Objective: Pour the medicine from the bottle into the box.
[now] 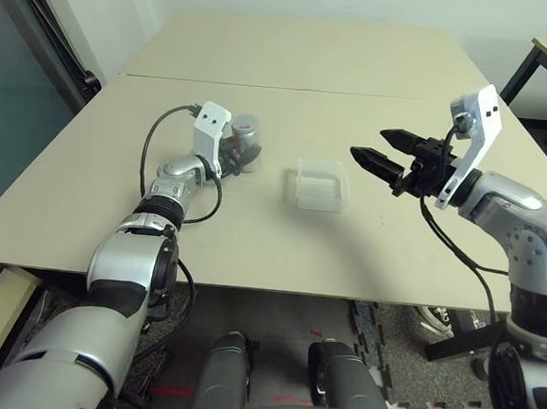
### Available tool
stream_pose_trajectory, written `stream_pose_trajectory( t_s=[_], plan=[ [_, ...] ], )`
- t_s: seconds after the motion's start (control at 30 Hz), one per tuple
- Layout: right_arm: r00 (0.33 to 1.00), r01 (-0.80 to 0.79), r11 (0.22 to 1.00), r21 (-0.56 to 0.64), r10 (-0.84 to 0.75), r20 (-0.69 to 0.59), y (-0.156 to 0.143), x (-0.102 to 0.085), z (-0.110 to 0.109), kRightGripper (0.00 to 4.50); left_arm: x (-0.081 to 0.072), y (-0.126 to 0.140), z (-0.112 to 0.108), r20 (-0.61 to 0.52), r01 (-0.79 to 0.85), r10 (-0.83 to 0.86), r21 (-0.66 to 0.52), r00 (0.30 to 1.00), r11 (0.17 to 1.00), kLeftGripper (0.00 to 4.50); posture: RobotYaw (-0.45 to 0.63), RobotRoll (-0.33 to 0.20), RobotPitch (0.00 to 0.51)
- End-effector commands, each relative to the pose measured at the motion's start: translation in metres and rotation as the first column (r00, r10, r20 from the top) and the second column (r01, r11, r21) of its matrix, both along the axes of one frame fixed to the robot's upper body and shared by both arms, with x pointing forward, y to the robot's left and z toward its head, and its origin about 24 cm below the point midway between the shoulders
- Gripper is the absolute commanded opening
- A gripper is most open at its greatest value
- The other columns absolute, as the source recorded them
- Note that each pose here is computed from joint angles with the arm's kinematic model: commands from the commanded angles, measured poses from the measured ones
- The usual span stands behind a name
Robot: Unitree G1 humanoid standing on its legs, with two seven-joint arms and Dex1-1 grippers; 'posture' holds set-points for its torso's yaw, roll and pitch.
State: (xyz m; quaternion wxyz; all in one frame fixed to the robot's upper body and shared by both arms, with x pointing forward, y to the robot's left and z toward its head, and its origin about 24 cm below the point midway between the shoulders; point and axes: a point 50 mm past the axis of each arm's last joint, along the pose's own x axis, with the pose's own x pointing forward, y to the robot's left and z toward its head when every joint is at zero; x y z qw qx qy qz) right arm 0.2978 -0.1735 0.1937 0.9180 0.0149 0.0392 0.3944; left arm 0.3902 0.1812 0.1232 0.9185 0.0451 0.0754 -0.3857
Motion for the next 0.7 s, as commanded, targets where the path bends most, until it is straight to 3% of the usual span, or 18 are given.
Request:
stream_pose_trajectory(
  t_s=[0.03,0.33,0.47,0.7],
  plan=[
    [0.999,-0.035,0.999,-0.036,0.035,0.004,-0.003,0.007,0.001,4.50,-0.002,-0.001,0.030,0.039,0.186,-0.187,0.040,0.982,0.982,2.45,-0.03,0.000,0.055],
    [0.973,-0.227,0.970,-0.081,0.229,0.017,0.011,0.016,0.016,4.50,-0.031,-0.017,0.067,0.051,0.444,-0.447,0.065,0.893,0.894,2.45,0.03,0.000,0.058],
    [0.940,-0.333,0.938,-0.092,0.338,0.041,0.036,0.013,0.032,4.50,-0.044,-0.032,0.068,0.044,0.495,-0.498,0.051,0.866,0.867,2.45,0.03,0.000,0.059],
    [0.905,-0.411,0.906,-0.100,0.419,0.078,0.060,0.009,0.043,4.50,-0.054,-0.045,0.057,0.004,0.537,-0.538,0.045,0.843,0.842,2.45,0.02,0.000,0.061]
  ],
)
